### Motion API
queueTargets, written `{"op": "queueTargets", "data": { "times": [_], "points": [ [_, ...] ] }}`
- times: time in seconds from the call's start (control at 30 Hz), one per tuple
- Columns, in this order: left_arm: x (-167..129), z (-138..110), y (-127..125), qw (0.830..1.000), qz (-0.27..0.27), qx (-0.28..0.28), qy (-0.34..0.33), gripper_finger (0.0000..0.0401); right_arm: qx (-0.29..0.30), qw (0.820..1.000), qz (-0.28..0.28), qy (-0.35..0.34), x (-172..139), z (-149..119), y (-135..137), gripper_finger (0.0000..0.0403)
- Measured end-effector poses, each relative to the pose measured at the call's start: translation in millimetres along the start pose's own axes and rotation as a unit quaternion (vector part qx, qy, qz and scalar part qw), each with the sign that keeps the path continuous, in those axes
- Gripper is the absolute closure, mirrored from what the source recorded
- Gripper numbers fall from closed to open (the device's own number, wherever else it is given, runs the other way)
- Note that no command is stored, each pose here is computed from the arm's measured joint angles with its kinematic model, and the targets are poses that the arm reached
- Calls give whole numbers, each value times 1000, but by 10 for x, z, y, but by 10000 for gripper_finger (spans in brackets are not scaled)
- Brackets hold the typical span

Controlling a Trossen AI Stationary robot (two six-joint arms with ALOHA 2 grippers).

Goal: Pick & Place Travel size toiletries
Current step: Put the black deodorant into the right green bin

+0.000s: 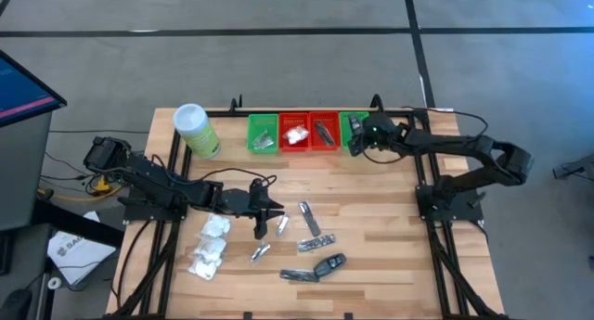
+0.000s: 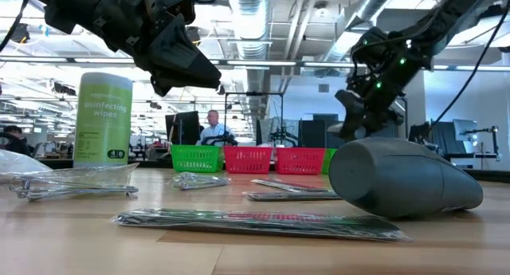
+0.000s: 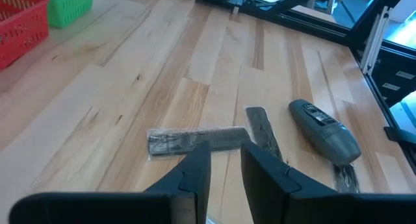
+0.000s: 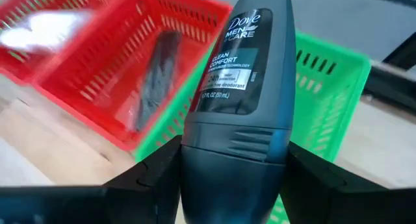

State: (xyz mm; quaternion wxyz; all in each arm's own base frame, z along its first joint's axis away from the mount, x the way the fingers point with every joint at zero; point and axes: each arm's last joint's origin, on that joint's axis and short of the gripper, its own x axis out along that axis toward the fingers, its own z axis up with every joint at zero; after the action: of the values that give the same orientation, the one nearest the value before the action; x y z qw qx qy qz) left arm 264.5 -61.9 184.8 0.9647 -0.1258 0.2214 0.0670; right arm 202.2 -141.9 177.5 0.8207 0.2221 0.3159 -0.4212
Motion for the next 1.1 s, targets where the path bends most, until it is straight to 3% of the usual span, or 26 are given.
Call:
{"op": "queueTargets", "data": {
  "times": [0.4,0.77,1.1],
  "points": [
    [0,1,0,1000,0,-1,0,325,10,999,-2,35,509,-117,-79,202],
    [0,1,0,1000,0,-1,0,325,12,1000,3,15,519,-75,-78,176],
    [0,1,-1,1000,0,-1,0,325,3,1000,16,11,477,-80,-1,182]
  ]
}}
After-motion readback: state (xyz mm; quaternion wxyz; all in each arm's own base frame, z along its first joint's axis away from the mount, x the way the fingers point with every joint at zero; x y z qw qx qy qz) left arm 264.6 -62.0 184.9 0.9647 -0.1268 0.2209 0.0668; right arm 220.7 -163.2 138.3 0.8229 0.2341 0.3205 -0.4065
